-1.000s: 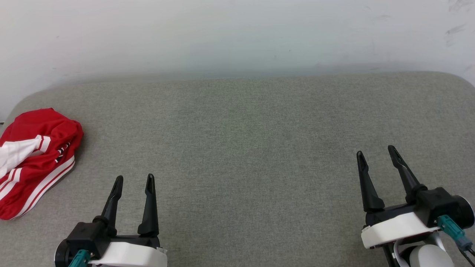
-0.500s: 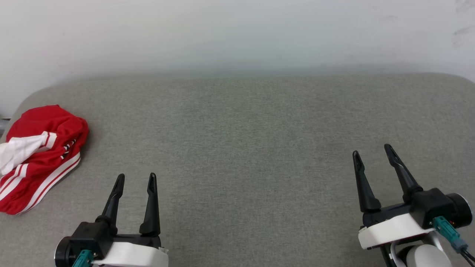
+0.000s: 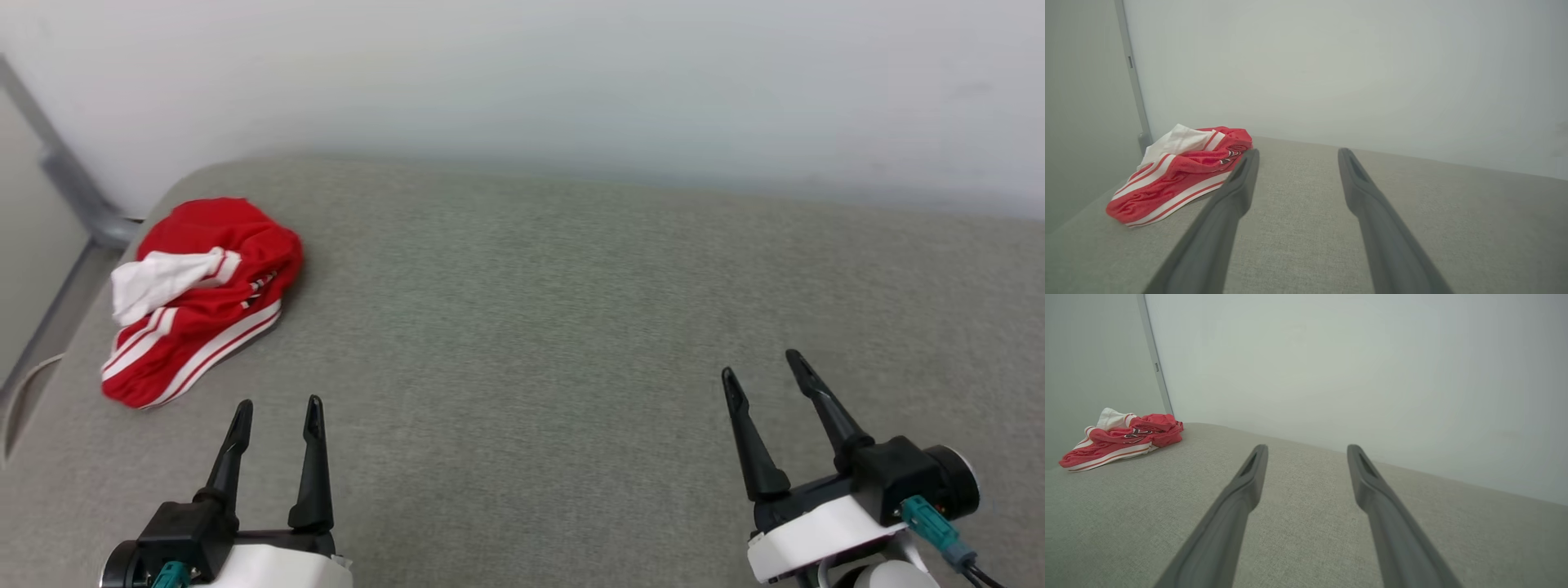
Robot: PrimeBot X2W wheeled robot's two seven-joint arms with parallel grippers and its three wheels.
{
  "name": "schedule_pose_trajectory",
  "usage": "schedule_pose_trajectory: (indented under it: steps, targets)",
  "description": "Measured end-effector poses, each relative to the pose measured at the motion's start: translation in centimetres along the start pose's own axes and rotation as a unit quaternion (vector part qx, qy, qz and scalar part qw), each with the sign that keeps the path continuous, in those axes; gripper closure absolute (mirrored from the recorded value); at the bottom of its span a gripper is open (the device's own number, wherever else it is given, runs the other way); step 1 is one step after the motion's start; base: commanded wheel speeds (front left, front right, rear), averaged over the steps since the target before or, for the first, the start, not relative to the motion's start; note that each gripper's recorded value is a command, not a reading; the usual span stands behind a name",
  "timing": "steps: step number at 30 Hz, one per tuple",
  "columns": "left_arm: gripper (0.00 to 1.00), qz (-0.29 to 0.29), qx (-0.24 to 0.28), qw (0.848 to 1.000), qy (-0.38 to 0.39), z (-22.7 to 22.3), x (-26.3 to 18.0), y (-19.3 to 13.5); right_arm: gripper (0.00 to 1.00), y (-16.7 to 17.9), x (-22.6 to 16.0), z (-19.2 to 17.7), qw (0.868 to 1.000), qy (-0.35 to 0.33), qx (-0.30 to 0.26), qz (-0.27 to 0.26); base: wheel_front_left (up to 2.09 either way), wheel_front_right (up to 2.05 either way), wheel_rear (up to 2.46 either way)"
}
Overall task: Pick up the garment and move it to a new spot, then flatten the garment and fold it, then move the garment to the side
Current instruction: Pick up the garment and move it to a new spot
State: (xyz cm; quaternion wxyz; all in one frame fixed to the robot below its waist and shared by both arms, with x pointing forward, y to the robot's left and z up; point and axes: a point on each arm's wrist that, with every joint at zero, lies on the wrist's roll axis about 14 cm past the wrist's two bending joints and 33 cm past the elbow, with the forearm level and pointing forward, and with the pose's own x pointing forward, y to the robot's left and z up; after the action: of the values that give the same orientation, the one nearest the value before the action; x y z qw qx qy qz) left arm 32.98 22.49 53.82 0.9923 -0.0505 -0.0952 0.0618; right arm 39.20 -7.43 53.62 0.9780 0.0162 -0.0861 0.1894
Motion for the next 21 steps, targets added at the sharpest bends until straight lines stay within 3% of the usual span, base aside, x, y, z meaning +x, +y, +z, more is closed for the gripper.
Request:
schedule_pose_trajectory:
  steps: [10, 21]
  targets:
    - [0.0, 0.07, 0.017, 0.997, -0.006, 1.0, -3.6, 4.5, 0.0, 5.5, 1.4, -0.8, 0.996, 0.009, 0.027, 0.08, 0.0, 0.0, 0.0]
    - [0.0, 0.12, 0.031, 0.992, -0.006, 1.5, -6.7, 7.3, 0.0, 9.7, 2.4, -1.4, 0.989, 0.018, 0.046, 0.142, 0.0, 0.0, 0.0]
